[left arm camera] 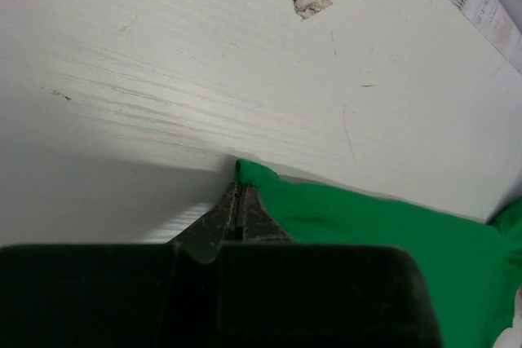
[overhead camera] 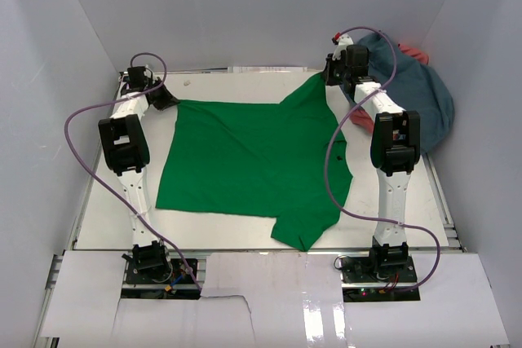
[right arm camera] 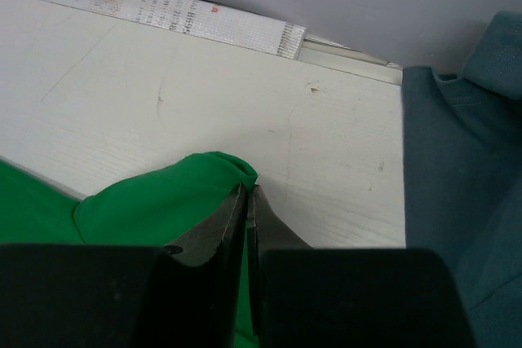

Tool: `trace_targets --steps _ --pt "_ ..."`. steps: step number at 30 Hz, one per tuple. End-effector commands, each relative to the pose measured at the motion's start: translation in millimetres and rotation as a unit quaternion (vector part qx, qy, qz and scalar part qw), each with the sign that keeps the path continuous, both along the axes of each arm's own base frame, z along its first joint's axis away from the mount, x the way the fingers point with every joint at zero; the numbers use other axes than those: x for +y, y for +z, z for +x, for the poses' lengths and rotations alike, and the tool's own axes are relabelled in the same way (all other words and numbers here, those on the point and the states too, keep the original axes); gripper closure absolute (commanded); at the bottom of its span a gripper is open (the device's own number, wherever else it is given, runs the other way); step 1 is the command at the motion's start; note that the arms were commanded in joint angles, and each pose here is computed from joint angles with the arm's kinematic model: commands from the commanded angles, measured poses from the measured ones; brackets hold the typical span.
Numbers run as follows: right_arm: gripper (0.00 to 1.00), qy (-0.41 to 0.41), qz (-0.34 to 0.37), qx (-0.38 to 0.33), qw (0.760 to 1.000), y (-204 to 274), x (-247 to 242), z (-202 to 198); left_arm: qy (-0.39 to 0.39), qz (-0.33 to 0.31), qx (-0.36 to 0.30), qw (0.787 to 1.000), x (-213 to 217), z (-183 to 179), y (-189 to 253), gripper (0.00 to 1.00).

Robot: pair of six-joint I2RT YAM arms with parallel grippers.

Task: Fold and stack the t-shirts
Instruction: Grap the side of the flattened tshirt furthest away from the robot with both arms

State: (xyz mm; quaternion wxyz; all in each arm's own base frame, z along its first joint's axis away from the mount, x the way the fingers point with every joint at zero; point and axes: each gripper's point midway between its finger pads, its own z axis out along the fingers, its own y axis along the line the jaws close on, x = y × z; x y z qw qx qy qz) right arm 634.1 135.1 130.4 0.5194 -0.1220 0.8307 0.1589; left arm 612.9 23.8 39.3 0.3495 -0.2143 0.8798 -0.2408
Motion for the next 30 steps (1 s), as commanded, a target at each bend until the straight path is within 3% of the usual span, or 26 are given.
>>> trace_targets --steps 1,30 --pt "0.92 0.012 0.014 -0.054 0.998 40 10 12 0.006 0.036 -0.043 0.998 13 2 55 1.00" --pt "0.92 0.049 0.021 -0.056 0.997 23 56 36 0.081 0.096 0.027 0.992 37 -74 38 1.00"
